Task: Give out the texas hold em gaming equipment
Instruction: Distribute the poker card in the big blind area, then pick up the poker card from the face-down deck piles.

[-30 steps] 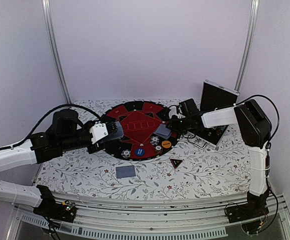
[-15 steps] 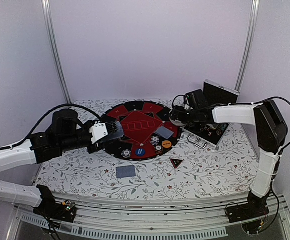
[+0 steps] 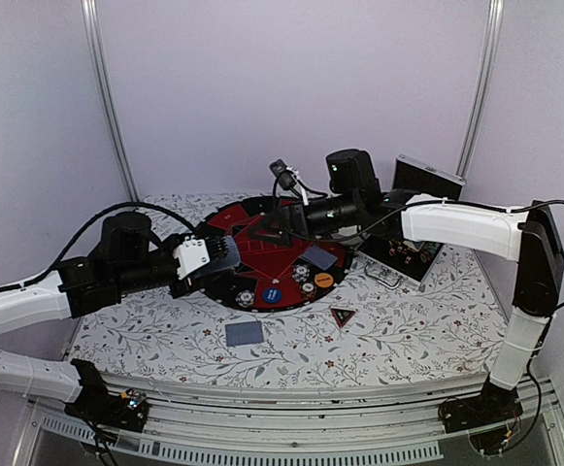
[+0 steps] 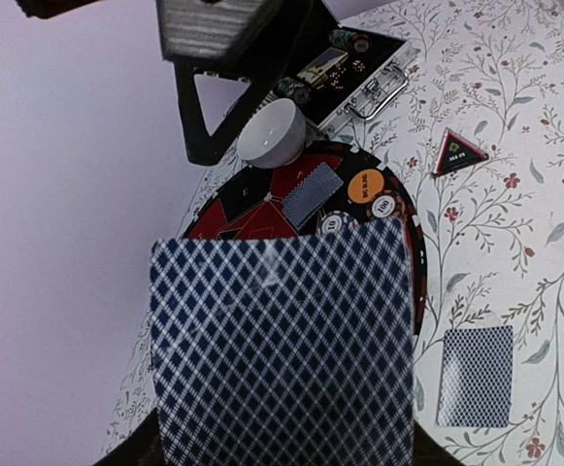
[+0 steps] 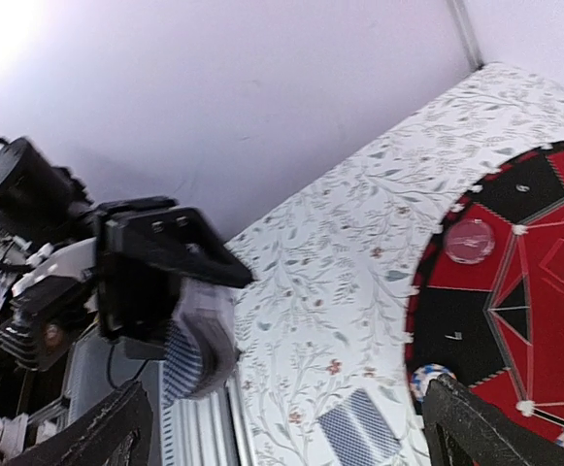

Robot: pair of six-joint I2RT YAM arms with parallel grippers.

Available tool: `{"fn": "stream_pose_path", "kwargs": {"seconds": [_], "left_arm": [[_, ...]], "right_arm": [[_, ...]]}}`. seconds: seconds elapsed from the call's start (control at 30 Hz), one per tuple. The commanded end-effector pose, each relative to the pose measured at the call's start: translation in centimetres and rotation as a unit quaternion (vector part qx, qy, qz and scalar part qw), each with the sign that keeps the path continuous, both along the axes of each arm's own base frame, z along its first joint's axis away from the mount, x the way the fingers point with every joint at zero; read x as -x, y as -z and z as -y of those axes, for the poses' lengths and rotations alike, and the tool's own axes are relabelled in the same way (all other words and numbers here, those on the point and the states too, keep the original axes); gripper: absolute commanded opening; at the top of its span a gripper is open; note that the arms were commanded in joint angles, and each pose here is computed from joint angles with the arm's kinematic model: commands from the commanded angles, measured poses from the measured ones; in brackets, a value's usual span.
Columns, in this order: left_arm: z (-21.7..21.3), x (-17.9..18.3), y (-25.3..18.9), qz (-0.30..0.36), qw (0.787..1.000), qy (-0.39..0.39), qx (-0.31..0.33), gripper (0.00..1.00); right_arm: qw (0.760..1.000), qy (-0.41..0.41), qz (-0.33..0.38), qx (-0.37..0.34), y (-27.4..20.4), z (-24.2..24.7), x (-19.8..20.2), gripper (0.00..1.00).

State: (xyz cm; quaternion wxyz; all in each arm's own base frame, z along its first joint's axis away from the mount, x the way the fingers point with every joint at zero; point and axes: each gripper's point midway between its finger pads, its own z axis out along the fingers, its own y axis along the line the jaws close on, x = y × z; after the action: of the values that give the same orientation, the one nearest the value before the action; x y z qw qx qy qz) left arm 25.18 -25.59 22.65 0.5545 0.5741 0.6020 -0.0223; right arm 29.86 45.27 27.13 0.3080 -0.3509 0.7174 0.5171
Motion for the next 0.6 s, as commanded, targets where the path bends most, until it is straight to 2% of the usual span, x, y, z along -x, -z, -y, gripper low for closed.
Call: {"fn": "stream_pose_path", "kwargs": {"seconds": [0.0,0.33,0.57], "left_arm": [[0.1,-0.1,-1.0,0.015,1.0,0.002,0.015,0.53],[0.1,0.0,-1.1,0.016,1.0,0.003,0.016,0.53],[0.0,0.0,-1.3,0.018,1.0,0.004,0.019,0.53]], "right_arm": [[0.996,-0.092,-0.004,-0.024,-0.7,-2.9,3.7,0.99],[0.995,-0.085,-0.044,-0.009,2.4,-6.9,2.6,0.99],[0.998,-0.014,-0.044,0.043,4.2,-6.2,0.2,1.0]]}}
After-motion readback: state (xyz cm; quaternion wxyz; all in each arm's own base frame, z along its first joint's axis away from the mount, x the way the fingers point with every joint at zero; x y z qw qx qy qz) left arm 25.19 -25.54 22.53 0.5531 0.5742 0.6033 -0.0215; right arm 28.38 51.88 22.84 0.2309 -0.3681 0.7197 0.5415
